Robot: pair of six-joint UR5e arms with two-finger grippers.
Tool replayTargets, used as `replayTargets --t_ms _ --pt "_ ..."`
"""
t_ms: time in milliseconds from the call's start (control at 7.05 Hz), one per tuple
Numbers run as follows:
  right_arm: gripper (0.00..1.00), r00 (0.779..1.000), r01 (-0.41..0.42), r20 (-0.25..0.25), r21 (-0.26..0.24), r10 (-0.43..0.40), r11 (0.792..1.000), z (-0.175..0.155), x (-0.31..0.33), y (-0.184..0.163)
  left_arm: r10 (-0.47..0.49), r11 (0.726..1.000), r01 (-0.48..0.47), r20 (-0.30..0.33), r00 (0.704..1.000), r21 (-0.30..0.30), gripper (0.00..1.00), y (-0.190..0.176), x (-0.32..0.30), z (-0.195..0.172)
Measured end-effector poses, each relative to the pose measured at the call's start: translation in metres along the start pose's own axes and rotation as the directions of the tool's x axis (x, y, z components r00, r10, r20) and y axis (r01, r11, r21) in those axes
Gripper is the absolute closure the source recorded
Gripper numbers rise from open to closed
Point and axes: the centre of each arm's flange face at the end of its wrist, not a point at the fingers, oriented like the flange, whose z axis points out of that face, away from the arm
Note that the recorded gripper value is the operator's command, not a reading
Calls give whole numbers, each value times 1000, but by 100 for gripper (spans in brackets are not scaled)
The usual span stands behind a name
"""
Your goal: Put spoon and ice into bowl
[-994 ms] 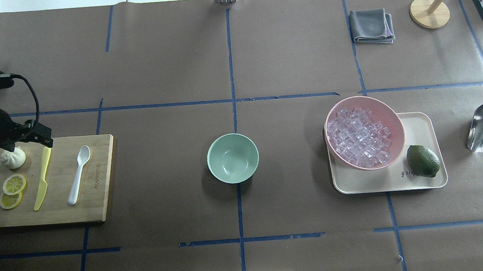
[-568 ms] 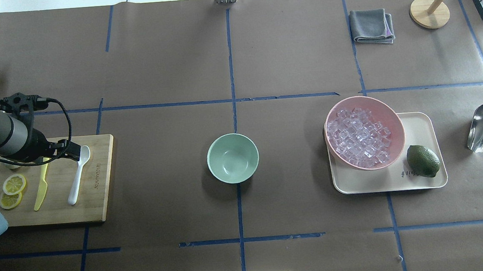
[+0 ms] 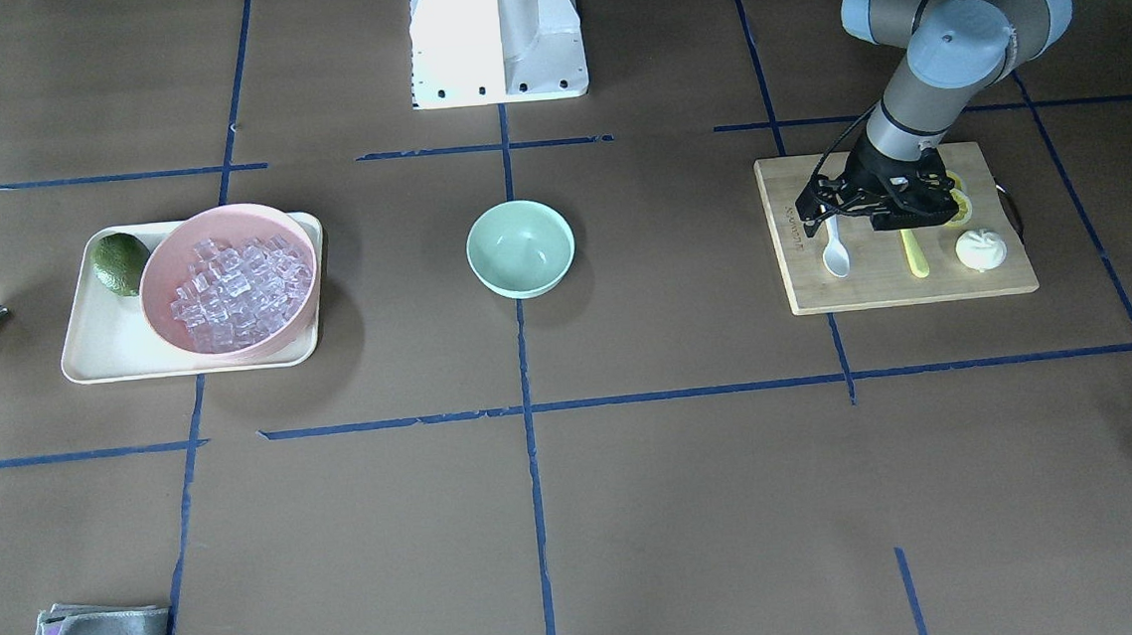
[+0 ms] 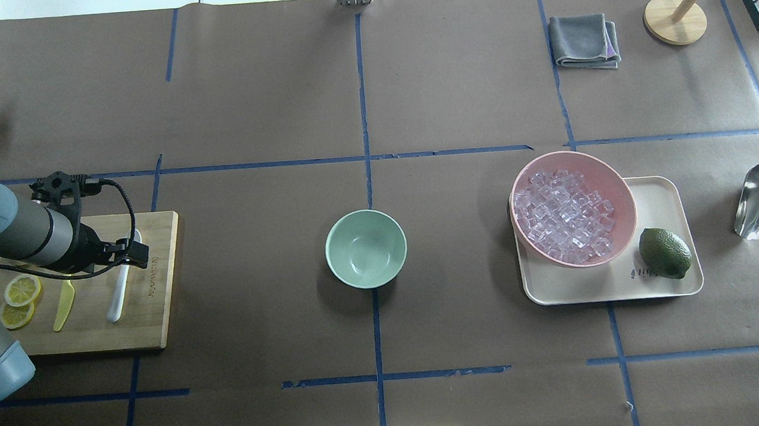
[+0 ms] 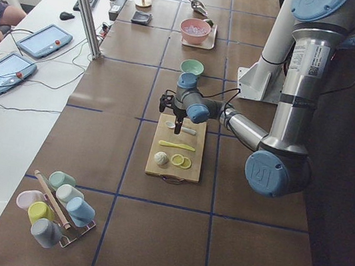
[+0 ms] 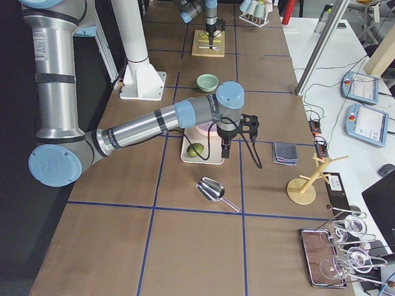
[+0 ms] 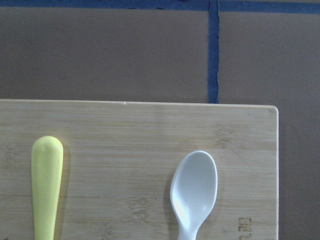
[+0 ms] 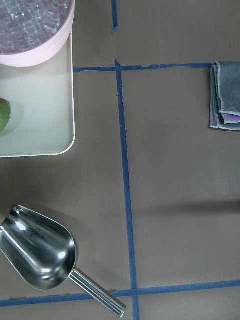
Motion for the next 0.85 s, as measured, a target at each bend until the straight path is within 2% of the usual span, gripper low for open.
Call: replayTargets --t_ms 426,852 --pt "0 1000 -3 2 0 3 1000 0 -6 0 3 1000 -3 0 1000 -11 24 2 0 4" --pt "0 1000 3 5 5 -3 1000 -3 -10 0 5 1000 -5 5 1000 -15 56 2 -2 6"
